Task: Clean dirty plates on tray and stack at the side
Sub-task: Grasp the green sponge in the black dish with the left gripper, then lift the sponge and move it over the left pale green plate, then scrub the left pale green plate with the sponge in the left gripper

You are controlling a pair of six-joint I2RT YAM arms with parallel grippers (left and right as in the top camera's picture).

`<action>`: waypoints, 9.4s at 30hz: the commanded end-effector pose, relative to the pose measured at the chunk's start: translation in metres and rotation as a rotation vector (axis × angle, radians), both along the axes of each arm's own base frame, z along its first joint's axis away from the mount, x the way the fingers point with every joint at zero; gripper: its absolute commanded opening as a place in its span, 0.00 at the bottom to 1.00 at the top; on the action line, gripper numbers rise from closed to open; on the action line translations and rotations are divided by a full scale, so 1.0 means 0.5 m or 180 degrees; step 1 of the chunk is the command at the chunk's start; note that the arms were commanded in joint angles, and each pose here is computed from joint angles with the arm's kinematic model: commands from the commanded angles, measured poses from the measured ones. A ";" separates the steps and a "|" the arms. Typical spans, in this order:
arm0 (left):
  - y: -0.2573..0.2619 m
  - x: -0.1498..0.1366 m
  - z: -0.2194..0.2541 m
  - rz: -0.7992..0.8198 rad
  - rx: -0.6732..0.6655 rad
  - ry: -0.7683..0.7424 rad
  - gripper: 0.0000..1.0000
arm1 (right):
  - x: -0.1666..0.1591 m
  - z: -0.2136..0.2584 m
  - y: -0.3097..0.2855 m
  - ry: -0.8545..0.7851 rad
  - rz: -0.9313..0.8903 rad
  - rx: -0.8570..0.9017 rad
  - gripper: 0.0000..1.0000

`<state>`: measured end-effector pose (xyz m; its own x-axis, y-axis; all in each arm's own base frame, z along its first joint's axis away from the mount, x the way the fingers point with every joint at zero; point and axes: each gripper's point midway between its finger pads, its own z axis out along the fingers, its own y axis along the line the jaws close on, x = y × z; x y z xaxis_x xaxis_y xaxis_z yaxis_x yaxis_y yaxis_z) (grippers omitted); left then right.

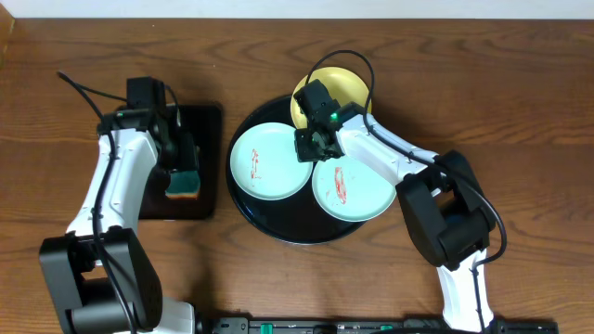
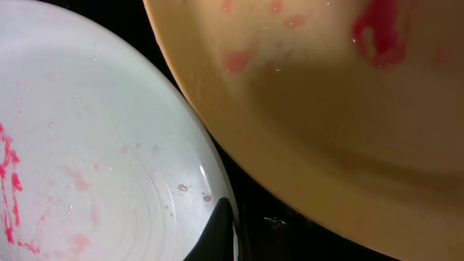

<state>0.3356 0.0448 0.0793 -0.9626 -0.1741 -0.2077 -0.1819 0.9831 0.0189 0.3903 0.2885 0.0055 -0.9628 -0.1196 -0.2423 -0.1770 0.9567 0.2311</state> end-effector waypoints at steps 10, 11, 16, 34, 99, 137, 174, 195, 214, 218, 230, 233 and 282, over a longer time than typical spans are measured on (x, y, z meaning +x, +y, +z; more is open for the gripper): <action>0.009 -0.033 -0.079 -0.0057 0.0111 0.0036 0.69 | -0.034 -0.045 -0.017 0.0181 -0.0009 -0.0162 0.01; 0.009 -0.032 -0.084 -0.0057 0.0113 0.0018 0.71 | -0.034 -0.045 -0.016 0.0180 -0.0009 -0.0161 0.01; 0.011 -0.012 -0.105 -0.0052 0.0143 -0.0212 0.75 | -0.034 -0.045 -0.017 0.0181 -0.0009 -0.0162 0.02; 0.013 0.003 -0.161 0.0043 0.0100 -0.0069 0.76 | -0.036 -0.046 -0.018 0.0191 -0.0009 -0.0171 0.03; -0.007 0.040 -0.141 0.0278 -0.0224 0.0481 0.65 | -0.040 -0.047 -0.021 0.0207 0.0049 -0.0204 0.07; -0.255 0.039 0.006 -0.0074 -0.1240 0.0074 0.07 | -0.041 -0.045 -0.013 0.0218 0.0085 -0.0132 0.03; -0.301 -0.020 -0.190 -0.0423 -0.0658 0.0704 0.07 | -0.056 -0.044 -0.003 0.0335 0.0132 -0.0030 0.04; -0.230 0.086 -0.154 0.0435 -0.0042 0.0069 0.07 | -0.058 -0.045 -0.005 0.0353 0.0131 -0.0043 0.05; -0.432 0.008 -0.109 -0.1081 -0.1835 0.0506 0.08 | -0.058 -0.045 -0.004 0.0348 0.0131 -0.0042 0.05; -0.378 0.054 -0.135 -0.0697 -0.1274 0.0306 0.07 | -0.058 -0.045 -0.005 0.0351 0.0132 -0.0044 0.05; -0.200 0.110 -0.145 0.0459 0.0238 -0.0135 0.07 | -0.057 -0.045 -0.006 0.0343 0.0128 -0.0054 0.06; -0.210 0.070 -0.154 0.0417 0.0150 0.0151 0.07 | -0.057 -0.045 -0.005 0.0339 0.0128 -0.0051 0.06; -0.391 -0.036 -0.126 -0.1075 -0.1486 0.0819 0.07 | -0.054 -0.045 -0.004 0.0324 0.0128 -0.0039 0.06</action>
